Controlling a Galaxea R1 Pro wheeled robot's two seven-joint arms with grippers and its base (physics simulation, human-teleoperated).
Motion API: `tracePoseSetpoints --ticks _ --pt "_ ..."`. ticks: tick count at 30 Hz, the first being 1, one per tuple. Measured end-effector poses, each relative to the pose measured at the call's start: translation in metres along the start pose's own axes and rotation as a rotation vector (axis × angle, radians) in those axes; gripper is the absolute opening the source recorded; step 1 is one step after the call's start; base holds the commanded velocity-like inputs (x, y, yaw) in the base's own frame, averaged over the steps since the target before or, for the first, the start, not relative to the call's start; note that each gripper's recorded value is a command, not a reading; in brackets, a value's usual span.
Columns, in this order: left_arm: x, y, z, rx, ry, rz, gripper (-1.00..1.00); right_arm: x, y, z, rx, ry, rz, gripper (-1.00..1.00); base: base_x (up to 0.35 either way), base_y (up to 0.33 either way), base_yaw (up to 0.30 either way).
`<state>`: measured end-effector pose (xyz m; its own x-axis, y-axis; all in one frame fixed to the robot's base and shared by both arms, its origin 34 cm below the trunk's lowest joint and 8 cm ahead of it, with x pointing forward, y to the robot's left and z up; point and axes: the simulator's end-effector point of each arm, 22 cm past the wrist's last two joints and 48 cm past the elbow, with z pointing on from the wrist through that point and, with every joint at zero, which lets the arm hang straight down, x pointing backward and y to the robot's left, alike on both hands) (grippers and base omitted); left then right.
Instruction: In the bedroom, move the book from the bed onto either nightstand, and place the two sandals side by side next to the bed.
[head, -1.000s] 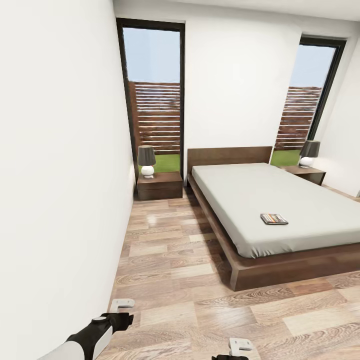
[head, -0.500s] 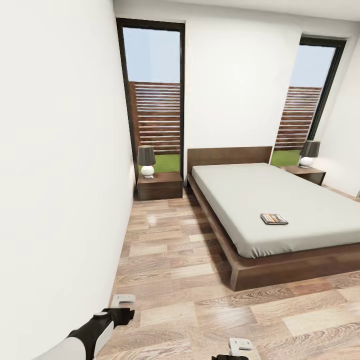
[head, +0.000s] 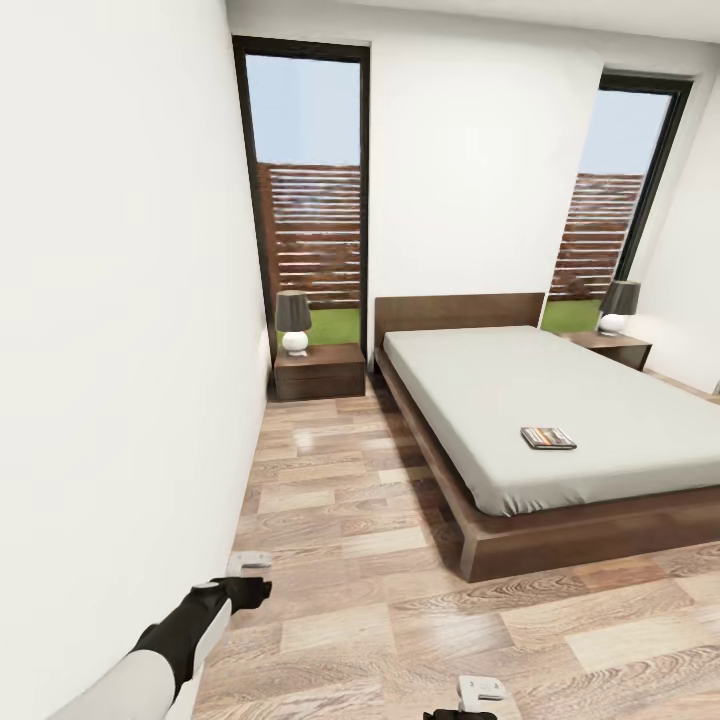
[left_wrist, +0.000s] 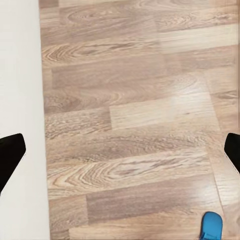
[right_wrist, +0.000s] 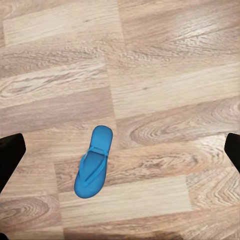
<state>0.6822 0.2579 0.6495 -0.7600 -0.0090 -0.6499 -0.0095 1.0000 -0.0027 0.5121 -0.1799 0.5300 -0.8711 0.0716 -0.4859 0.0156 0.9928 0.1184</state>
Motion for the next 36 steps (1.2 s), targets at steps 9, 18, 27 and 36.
tracePoseSetpoints --ticks 9,18,27,36 --pt "-0.012 -0.002 -0.003 0.004 -0.011 -0.004 1.00 -0.001 -0.001 0.000 0.005 0.003 0.000 1.00 0.000 0.000 0.000" --pt "-0.012 -0.003 -0.003 0.005 -0.011 -0.004 1.00 -0.020 0.000 0.000 0.010 0.000 0.003 1.00 0.000 0.000 0.000" --pt "-0.012 -0.002 -0.002 0.003 -0.011 -0.004 1.00 -0.052 0.021 0.000 -0.015 0.072 -0.008 1.00 0.000 0.000 0.000" --pt "-0.002 -0.002 0.009 0.003 -0.012 -0.002 1.00 -0.051 0.023 0.012 -0.019 0.084 -0.011 1.00 0.000 0.000 0.000"
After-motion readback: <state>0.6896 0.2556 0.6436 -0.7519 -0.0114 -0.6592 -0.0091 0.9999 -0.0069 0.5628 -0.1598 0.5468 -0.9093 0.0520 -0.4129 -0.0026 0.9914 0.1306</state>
